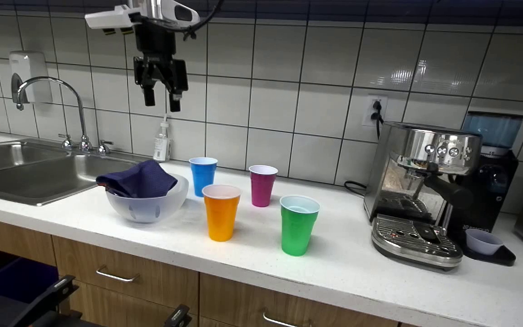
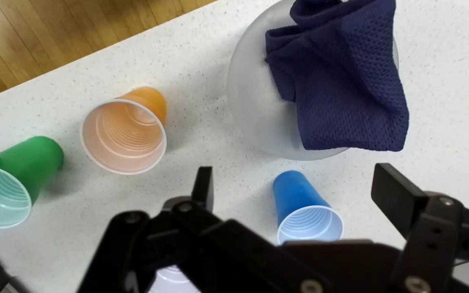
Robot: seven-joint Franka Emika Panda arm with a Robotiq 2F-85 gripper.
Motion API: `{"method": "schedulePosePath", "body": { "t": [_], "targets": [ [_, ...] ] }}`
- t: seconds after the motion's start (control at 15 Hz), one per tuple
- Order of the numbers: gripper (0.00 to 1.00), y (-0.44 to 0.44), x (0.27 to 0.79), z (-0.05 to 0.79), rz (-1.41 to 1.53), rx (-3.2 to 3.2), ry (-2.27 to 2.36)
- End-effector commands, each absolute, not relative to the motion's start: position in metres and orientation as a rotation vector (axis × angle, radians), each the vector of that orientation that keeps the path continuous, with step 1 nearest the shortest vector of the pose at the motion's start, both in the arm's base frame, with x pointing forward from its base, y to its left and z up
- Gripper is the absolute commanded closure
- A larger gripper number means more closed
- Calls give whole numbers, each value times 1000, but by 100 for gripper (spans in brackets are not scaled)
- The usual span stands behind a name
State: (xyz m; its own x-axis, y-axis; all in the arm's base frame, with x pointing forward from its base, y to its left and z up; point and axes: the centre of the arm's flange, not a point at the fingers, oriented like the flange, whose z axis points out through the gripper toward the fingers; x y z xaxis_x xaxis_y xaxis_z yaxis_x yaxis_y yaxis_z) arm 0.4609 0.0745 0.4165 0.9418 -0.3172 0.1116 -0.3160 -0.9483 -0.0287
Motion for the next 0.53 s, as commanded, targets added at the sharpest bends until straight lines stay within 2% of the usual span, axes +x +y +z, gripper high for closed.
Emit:
{"method": "schedulePosePath", "body": {
  "t": [0.0, 0.47],
  "targets": [
    [0, 68, 496, 405, -207, -3089, 564],
    [0, 60, 543, 376, -214, -3073, 633]
  ]
}}
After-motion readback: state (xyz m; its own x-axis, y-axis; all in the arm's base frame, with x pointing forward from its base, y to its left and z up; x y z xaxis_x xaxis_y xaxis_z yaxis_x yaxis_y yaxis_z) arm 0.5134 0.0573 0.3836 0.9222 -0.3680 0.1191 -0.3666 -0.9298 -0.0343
